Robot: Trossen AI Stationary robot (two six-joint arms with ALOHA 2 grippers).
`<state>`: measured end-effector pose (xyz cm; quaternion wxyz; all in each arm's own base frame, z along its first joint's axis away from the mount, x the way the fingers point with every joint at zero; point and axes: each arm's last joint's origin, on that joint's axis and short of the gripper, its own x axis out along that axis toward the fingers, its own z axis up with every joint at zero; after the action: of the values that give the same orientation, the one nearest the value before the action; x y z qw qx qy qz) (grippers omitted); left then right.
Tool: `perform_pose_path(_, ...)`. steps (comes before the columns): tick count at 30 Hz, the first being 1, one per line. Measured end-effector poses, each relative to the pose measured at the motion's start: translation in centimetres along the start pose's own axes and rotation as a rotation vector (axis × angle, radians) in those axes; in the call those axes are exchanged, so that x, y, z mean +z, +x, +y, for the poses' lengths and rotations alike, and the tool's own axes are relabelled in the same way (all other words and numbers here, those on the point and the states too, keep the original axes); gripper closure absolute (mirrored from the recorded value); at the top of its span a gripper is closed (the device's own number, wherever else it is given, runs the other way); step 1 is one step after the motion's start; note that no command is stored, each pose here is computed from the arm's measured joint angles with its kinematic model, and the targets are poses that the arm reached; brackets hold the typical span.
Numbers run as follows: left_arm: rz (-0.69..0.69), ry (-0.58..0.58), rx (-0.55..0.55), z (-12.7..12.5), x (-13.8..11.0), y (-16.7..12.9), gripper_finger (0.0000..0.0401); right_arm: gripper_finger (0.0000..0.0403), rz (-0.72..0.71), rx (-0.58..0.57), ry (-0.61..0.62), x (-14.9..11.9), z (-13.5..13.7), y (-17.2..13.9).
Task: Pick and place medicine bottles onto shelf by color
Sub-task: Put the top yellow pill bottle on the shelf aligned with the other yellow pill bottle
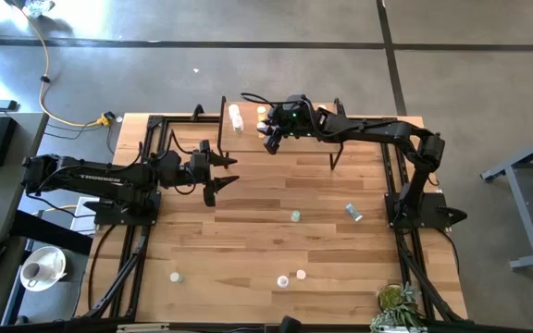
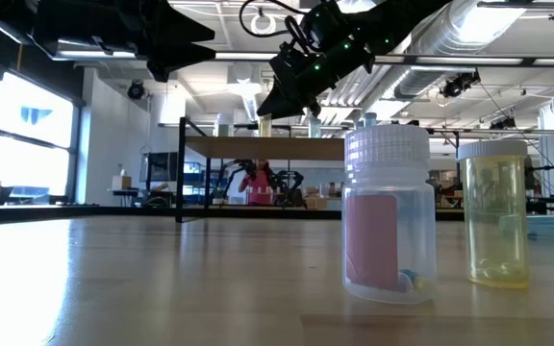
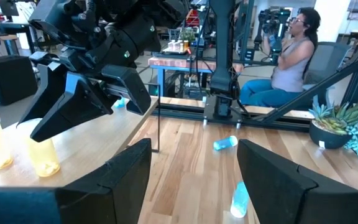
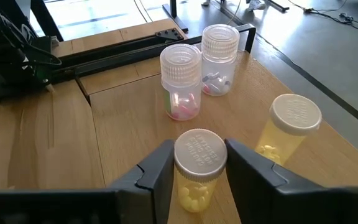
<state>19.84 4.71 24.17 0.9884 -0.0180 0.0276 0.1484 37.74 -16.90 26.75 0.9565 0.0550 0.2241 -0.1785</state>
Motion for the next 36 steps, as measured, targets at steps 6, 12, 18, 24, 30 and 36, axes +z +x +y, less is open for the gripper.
perform_pose_path(6, 0.000, 0.001, 0.000, 0.00, 0.00, 0.00, 0.0172, 0.0243, 0.000, 0.000, -0.005, -0.01, 0.00, 0.00)
perform_pose_path(12, 0.000, 0.001, 0.000, 0.00, 0.00, 0.00, 0.0172, 0.0237, 0.000, 0.003, -0.007, -0.01, 0.01, 0.00)
perform_pose_path(18, 0.000, 0.001, 0.000, 0.00, 0.00, 0.00, 0.0172, 0.0236, 0.000, 0.011, -0.009, -0.01, 0.12, 0.01)
perform_pose_path(24, 0.000, 0.002, 0.000, 0.00, 0.00, 0.00, 0.0172, 0.0236, 0.001, 0.015, -0.008, -0.01, 0.38, 0.02)
perform_pose_path(30, 0.000, 0.017, 0.000, 0.00, 0.00, 0.00, 0.0172, 0.0236, -0.001, 0.008, -0.012, 0.02, 0.36, -0.01)
perform_pose_path(36, 0.000, 0.017, 0.000, 0.00, 0.00, 0.00, 0.0172, 0.0236, -0.025, 0.011, -0.015, 0.67, 0.59, -0.80)
